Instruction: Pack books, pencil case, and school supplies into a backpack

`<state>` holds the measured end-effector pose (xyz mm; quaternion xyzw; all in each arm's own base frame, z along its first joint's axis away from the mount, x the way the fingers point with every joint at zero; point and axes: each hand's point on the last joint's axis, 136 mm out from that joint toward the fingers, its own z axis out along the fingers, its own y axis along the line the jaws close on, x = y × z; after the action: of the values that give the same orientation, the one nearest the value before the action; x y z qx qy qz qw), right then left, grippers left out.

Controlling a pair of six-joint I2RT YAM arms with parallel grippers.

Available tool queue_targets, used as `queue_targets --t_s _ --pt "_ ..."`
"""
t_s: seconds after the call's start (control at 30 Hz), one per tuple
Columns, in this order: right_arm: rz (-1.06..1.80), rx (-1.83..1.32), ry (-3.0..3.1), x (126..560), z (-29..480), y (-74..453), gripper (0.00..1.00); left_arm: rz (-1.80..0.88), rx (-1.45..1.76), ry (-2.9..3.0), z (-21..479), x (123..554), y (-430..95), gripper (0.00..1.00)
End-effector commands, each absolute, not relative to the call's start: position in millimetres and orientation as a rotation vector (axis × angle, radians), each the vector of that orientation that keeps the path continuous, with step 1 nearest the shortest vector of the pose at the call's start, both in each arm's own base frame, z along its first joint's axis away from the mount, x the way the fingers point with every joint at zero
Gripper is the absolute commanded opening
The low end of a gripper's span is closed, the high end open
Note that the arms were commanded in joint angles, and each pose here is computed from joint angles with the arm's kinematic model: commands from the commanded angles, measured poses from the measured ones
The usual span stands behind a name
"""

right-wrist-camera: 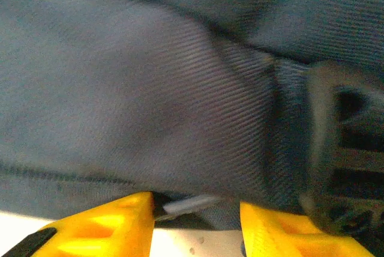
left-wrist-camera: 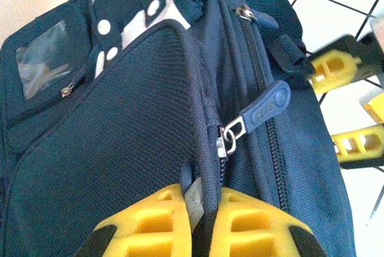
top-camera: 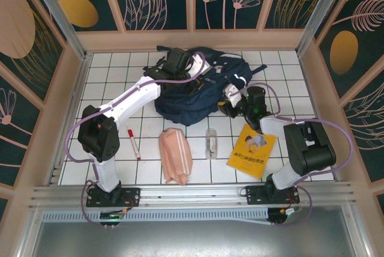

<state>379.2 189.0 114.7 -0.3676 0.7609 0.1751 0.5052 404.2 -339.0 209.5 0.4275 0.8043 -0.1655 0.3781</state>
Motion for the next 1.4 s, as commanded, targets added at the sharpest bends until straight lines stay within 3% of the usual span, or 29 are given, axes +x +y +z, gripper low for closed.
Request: queue_targets --t_s 0.0,0.2,0.47,1.1,1.2,1.37 --pt "0.524 -0.448 2.038 405 131 164 0.43 -0.474 1.051 1.928 244 411 -351 0.0" --pt "0.985 -0.119 1.935 370 154 170 0.46 -0.486 1.063 1.929 241 409 -352 0.0" --pt "1.194 -0.09 1.884 362 134 167 0.4 -0.466 1.112 1.934 239 407 -351 0.0" --pt "1.14 -0.161 1.928 383 105 185 0.49 -0.469 1.133 1.922 251 402 -350 0.0" --pt "1.115 -0.247 1.905 384 106 193 0.47 -0.471 1.134 1.919 254 402 -350 0.0" --pt "1.111 -0.363 1.873 378 110 207 0.29 -0.473 1.123 1.916 257 401 -349 0.0"
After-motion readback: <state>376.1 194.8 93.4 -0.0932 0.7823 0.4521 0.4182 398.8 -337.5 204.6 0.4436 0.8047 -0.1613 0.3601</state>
